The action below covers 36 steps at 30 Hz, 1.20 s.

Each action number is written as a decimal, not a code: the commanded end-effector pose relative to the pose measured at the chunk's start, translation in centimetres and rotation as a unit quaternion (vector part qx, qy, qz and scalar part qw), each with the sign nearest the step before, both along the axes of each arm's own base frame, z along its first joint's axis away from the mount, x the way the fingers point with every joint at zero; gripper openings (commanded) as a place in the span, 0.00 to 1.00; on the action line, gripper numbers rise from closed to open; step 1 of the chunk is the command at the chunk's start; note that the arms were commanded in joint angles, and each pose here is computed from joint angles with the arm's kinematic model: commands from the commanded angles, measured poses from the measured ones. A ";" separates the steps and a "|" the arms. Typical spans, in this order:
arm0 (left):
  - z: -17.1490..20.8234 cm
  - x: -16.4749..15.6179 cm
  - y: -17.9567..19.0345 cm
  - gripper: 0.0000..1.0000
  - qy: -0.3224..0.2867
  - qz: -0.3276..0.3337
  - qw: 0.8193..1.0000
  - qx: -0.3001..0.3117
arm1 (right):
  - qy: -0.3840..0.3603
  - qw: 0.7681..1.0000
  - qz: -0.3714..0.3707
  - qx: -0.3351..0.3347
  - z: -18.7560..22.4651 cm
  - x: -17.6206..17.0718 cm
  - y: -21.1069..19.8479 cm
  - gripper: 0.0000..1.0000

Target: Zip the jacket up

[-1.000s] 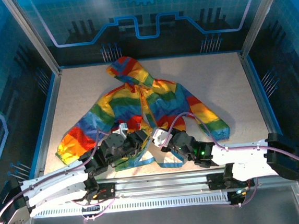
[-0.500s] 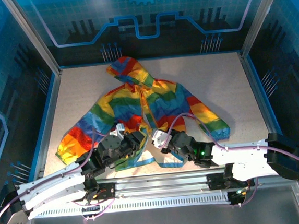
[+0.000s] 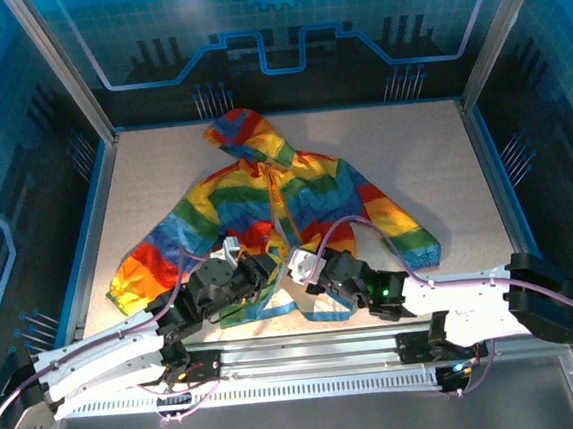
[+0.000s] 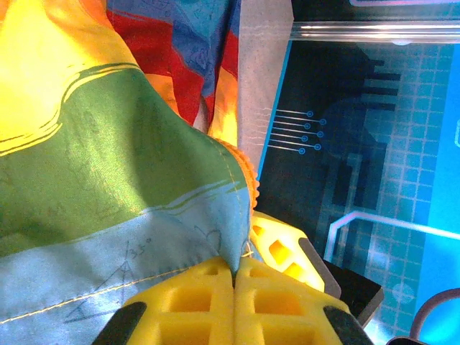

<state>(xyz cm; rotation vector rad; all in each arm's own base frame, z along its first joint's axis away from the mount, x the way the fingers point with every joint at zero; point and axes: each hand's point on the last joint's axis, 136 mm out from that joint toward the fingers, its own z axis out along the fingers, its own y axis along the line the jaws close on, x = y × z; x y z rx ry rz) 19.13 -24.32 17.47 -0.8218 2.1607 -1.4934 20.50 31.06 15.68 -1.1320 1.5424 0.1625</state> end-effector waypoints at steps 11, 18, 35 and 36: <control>0.9 -2.5 -2.0 0.00 -0.016 -0.113 0.993 0.042 | 0.035 0.999 -0.006 0.039 0.7 0.2 1.7 0.10; 2.1 -2.4 -0.4 0.00 -0.038 -0.161 0.978 0.126 | 0.063 0.994 0.058 0.067 1.9 -1.9 2.0 0.46; 3.8 -2.5 -1.1 0.00 -0.067 -0.317 0.921 0.219 | 0.219 0.967 0.096 0.088 6.6 -5.0 -0.4 0.59; 3.9 -2.5 -1.0 0.00 -0.069 -0.323 0.917 0.222 | 0.225 0.966 0.094 0.084 6.5 -5.0 -0.4 0.59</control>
